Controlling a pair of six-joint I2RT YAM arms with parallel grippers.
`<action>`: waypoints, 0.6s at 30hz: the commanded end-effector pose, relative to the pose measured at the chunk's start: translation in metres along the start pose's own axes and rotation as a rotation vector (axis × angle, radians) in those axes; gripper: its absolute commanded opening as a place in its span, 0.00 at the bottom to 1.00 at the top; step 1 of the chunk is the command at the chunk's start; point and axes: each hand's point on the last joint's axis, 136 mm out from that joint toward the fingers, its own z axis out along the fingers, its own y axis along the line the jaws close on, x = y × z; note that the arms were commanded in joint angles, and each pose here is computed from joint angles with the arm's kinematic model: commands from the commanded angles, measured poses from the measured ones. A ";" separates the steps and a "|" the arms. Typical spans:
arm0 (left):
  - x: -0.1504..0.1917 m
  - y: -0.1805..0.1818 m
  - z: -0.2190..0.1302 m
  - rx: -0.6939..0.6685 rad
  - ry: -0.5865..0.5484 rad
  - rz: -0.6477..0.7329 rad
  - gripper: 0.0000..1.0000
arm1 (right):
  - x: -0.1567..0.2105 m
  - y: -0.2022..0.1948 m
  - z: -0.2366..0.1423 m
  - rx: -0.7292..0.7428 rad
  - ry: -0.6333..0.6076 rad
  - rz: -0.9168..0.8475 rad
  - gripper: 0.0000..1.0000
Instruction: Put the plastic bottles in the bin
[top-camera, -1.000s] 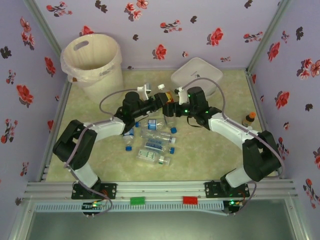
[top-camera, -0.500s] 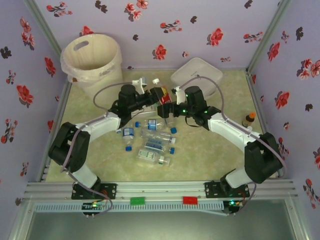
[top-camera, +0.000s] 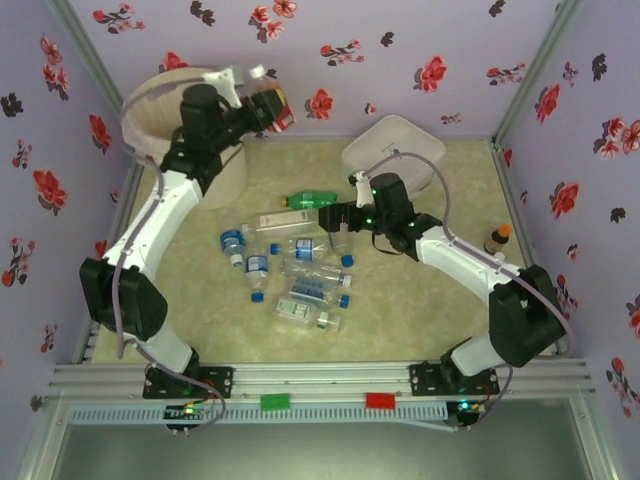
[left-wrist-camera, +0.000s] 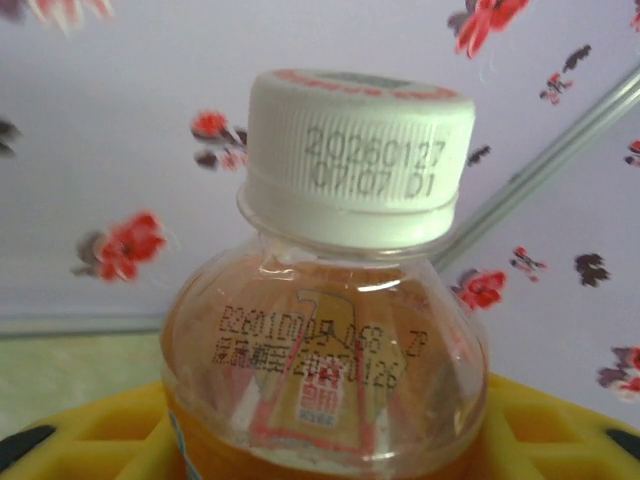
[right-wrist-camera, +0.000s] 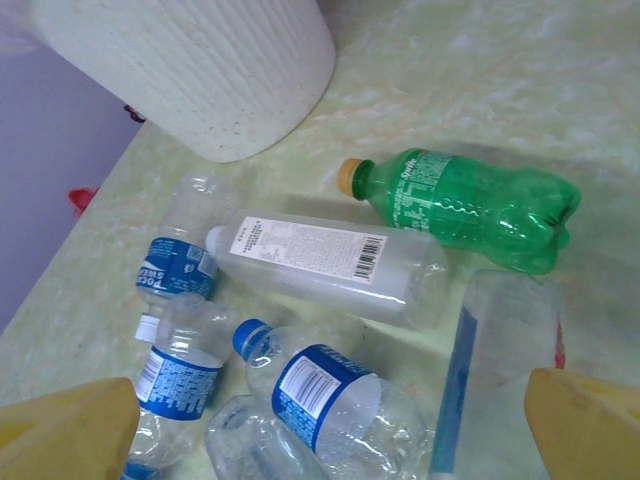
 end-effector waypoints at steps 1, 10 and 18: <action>-0.038 0.024 -0.019 -0.137 -0.047 0.151 0.35 | 0.012 -0.019 0.002 0.086 0.024 0.052 1.00; -0.113 0.148 -0.056 -0.529 -0.180 0.220 0.35 | 0.034 -0.032 0.000 0.116 0.012 0.141 1.00; -0.099 0.217 -0.037 -0.699 -0.016 0.285 0.38 | 0.040 -0.039 -0.005 0.160 0.020 0.158 1.00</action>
